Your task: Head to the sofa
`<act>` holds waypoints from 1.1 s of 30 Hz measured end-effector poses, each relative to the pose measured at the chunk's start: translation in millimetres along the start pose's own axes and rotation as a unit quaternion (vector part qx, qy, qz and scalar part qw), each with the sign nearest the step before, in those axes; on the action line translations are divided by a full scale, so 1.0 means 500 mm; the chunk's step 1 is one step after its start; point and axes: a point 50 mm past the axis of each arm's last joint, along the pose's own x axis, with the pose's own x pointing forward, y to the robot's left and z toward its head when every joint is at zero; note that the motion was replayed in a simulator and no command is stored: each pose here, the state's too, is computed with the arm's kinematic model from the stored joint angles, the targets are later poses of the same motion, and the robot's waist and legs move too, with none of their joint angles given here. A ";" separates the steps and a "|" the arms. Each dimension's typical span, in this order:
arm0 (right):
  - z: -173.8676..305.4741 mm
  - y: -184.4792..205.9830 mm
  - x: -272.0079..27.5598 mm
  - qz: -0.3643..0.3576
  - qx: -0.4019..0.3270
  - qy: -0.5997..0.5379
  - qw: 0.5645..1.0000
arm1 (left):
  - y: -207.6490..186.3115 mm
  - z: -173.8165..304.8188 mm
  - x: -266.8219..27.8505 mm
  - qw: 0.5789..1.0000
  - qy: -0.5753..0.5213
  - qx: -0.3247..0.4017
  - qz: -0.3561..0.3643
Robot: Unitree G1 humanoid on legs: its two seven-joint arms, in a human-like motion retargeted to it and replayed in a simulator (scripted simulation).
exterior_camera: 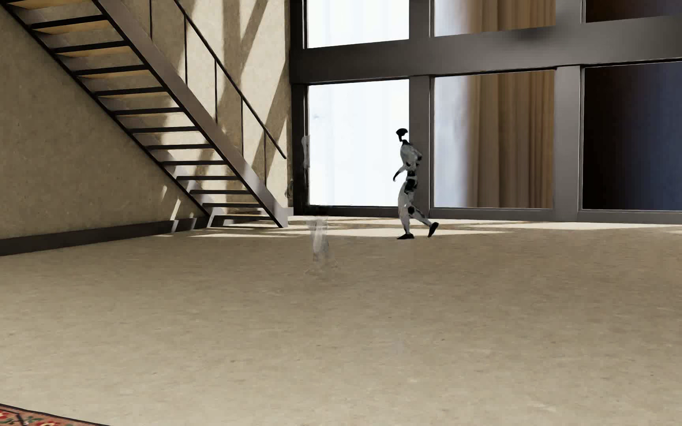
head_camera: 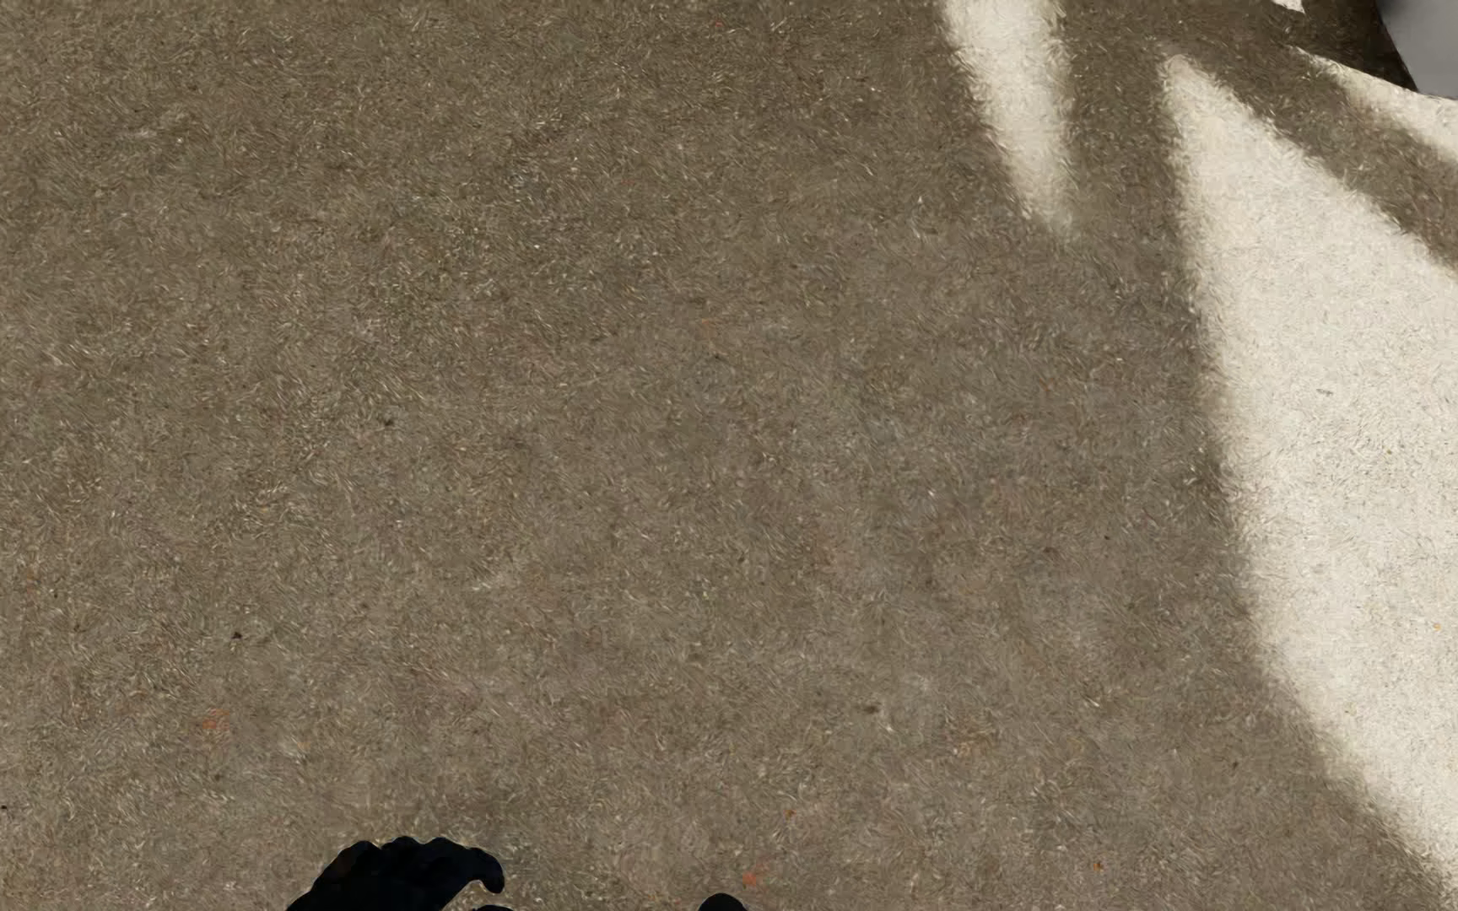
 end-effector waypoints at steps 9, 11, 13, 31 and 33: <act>0.118 0.085 -0.017 0.112 0.175 -0.089 0.974 | 0.119 0.343 0.156 0.925 -0.343 -0.129 0.099; 0.116 0.043 -0.002 0.087 0.155 -0.086 0.980 | 0.099 0.346 0.132 0.911 -0.368 -0.177 0.059; 0.099 0.016 0.024 0.027 0.100 -0.028 0.994 | 0.060 0.272 0.131 0.938 -0.292 -0.187 0.015; 0.276 -0.217 0.050 -0.187 0.201 -0.137 0.952 | -0.342 -0.146 -0.065 0.780 0.495 -0.203 -0.324; 0.232 -0.088 0.098 -0.057 0.178 -0.025 0.982 | -0.328 -0.083 0.032 0.846 0.380 -0.152 -0.340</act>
